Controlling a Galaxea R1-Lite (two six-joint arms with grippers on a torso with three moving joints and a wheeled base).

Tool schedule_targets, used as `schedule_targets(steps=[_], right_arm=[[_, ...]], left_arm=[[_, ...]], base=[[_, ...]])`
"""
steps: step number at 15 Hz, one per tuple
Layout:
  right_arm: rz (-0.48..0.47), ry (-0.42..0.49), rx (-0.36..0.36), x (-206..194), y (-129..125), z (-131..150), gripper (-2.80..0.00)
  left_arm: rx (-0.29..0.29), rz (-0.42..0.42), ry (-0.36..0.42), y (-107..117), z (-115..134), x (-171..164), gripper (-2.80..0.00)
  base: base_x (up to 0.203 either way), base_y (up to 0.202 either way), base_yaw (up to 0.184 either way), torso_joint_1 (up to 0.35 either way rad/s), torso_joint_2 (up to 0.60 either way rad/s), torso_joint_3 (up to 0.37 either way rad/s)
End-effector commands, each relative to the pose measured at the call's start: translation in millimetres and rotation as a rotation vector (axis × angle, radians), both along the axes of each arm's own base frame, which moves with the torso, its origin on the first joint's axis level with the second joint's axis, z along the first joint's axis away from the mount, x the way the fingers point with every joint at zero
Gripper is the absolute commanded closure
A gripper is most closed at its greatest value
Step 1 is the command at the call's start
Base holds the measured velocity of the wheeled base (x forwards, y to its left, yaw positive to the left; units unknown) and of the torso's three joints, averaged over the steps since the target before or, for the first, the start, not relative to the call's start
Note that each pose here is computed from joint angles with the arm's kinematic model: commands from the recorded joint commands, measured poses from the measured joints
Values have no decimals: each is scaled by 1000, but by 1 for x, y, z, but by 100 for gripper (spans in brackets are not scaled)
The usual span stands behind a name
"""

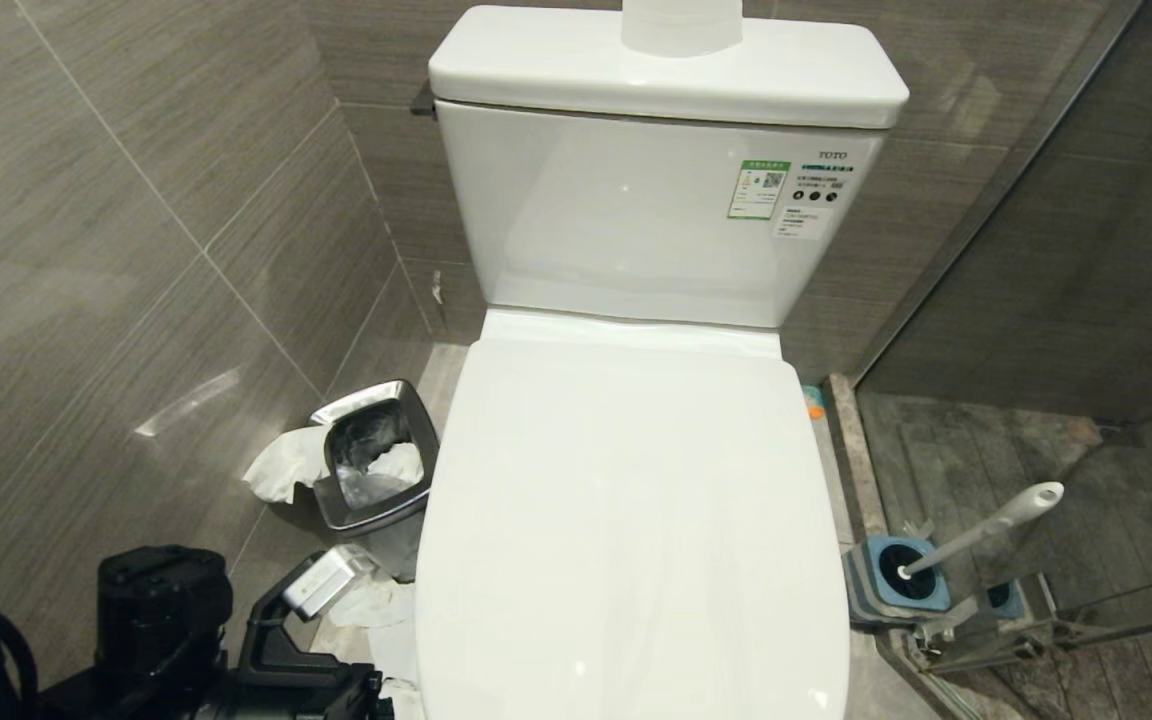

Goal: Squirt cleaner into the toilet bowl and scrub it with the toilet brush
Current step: Use the left hand to lift the toilet lid slightly

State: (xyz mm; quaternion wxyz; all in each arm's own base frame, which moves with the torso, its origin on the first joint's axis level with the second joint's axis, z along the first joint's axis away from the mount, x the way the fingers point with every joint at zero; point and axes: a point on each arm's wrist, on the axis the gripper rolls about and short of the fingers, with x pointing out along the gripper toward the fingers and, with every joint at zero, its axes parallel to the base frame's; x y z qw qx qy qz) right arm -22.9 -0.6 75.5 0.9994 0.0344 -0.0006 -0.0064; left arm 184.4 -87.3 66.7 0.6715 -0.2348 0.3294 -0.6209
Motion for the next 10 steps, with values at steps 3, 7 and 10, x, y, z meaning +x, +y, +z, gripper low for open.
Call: schedule_targets(steps=[3,7,10], right_arm=[[0,1,0,0,0,0,0],[0,1,0,0,0,0,0],[0,1,0,0,0,0,0]], left_arm=[[-54,-4,-80,5,26,-15,-280],[-126,-16,-56,7,53,-30,-280],[-156,-66,-84,-2,64,-34,-280]], base=[[0,0,0,0,0,0],[0,0,0,0,0,0],[0,0,0,0,0,0]])
